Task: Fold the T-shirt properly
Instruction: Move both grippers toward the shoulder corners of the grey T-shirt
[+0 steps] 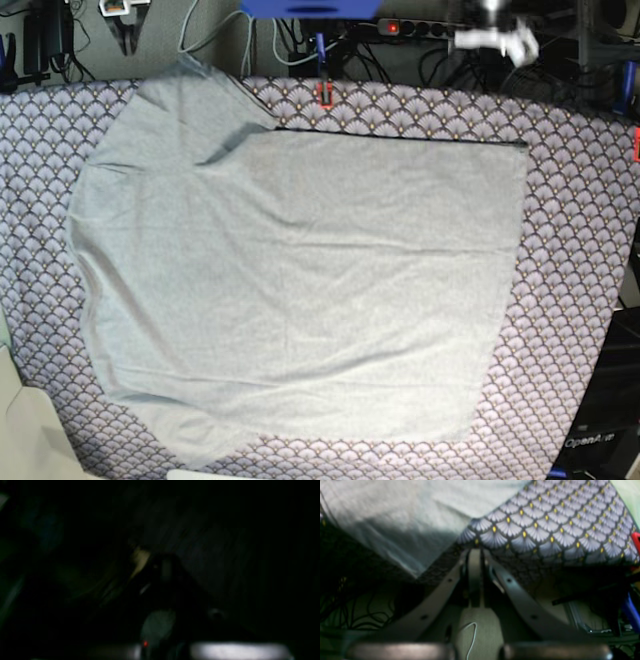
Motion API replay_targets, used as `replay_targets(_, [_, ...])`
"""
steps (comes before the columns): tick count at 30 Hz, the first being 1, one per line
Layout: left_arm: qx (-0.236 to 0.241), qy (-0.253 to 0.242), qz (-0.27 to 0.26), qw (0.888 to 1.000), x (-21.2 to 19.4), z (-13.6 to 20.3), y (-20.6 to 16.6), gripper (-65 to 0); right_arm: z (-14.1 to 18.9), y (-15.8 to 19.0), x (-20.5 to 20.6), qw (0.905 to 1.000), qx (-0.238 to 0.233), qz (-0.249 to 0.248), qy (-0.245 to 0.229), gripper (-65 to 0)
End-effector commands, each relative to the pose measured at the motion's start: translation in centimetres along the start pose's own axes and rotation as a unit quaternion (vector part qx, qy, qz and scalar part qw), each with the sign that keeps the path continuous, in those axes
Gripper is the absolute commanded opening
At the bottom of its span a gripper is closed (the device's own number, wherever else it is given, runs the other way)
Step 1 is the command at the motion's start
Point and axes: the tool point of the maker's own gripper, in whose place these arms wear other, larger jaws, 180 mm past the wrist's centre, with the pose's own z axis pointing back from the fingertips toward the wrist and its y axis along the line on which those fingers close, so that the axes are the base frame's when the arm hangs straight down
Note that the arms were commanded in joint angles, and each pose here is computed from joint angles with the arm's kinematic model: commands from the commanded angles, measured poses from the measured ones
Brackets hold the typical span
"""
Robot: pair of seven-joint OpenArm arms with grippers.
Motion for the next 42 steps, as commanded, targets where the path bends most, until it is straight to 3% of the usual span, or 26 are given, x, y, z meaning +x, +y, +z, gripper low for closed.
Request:
replay_targets(1, [-0.006,-0.066,0.002,0.998,3.3,-2.4,-0.4,-65.0,0.3,-0.2,0.6,0.9999,0.000,0.003,-0.013,-65.0])
replay_targets(3, [-0.016,-0.125,0.015,0.992,6.1,-4.8,-1.9,-65.0,-0.1,-0.2,1.0,0.9998,-0.001,0.003,-0.019,-65.0])
replay_targets(5, [-0.040,-0.133,0.022,0.990,6.8,-6.6,-3.9,-65.0,-0.2,-0.2,0.9,0.9998,-0.002,0.002,-0.019,-65.0])
replay_targets(20, [-0.052,-0.077,0.069,0.993,1.4,-3.5,-8.4,-65.0,-0.4,-0.2,1.0,0.9998,-0.002,0.002,-0.021,-65.0])
replay_targets(29, [-0.046,-0.042,0.056,0.997,-0.6,-0.5,-6.9,-65.0,-0.8,-0.3,1.1,0.9997,-0.004,0.001,-0.024,-65.0])
replay_targets(34, [-0.024,-0.001,0.023,0.999,-2.0,3.7,-2.6,-65.0,-0.8,-0.2,1.0,0.9998,-0.004,0.001,-0.020,-65.0])
replay_targets(42, [-0.006,0.047,0.016,0.999,-4.1,8.8,-0.7,-65.0,-0.9,-0.2,1.0,0.9998,-0.004,0.001,-0.021,-65.0])
